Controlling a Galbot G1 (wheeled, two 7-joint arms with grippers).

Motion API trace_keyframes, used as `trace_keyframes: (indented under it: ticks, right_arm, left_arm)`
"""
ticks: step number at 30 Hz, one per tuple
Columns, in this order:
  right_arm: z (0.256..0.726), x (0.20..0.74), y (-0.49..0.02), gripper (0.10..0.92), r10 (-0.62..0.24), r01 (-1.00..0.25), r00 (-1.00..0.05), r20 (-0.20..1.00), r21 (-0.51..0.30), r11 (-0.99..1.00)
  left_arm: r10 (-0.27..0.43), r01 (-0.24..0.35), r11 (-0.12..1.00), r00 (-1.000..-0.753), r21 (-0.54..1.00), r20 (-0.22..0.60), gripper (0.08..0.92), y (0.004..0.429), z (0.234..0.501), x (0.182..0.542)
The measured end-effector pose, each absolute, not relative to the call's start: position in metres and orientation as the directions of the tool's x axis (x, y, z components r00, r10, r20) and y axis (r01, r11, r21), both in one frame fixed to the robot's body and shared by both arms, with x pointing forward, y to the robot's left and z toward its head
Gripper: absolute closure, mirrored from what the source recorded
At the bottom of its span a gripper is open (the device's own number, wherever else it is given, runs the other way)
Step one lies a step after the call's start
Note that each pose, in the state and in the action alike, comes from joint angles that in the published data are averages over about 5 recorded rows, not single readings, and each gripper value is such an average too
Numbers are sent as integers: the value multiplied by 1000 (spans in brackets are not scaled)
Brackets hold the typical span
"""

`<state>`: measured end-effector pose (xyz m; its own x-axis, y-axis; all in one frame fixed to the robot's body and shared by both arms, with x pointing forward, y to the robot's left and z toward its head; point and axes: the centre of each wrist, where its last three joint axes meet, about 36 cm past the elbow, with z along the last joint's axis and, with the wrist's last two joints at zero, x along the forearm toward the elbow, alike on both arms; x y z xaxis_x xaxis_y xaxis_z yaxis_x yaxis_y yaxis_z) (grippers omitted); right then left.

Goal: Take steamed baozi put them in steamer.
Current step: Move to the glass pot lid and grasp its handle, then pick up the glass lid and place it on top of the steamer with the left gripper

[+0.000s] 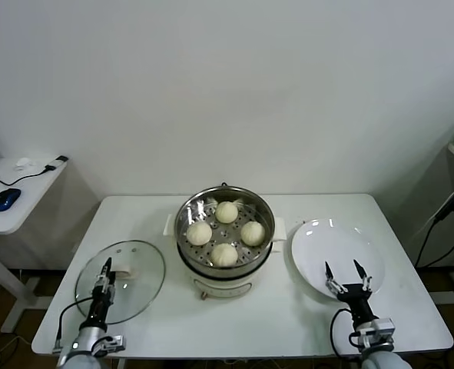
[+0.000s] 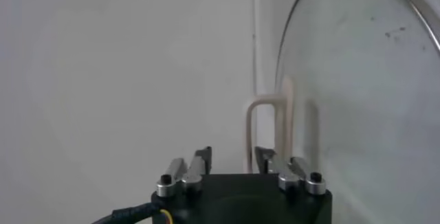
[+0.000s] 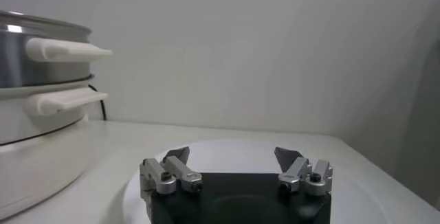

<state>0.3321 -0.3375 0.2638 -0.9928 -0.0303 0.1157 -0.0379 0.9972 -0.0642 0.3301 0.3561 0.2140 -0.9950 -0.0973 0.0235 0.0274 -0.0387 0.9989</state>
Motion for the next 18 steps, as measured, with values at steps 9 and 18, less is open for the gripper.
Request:
trace_keyframes:
  ticks: [9,18]
  right_arm:
    - [266,336,-337,200,-26,-34,-994,109,-71,997]
    - [272,336,-339,200,-20,-28,-995,95,-82,996]
  left_arm:
    - [-102,25,-14,-995,1000,24,844,351,213,333]
    - [-115,-6,24,-993,1000,-3,870,349,237,334]
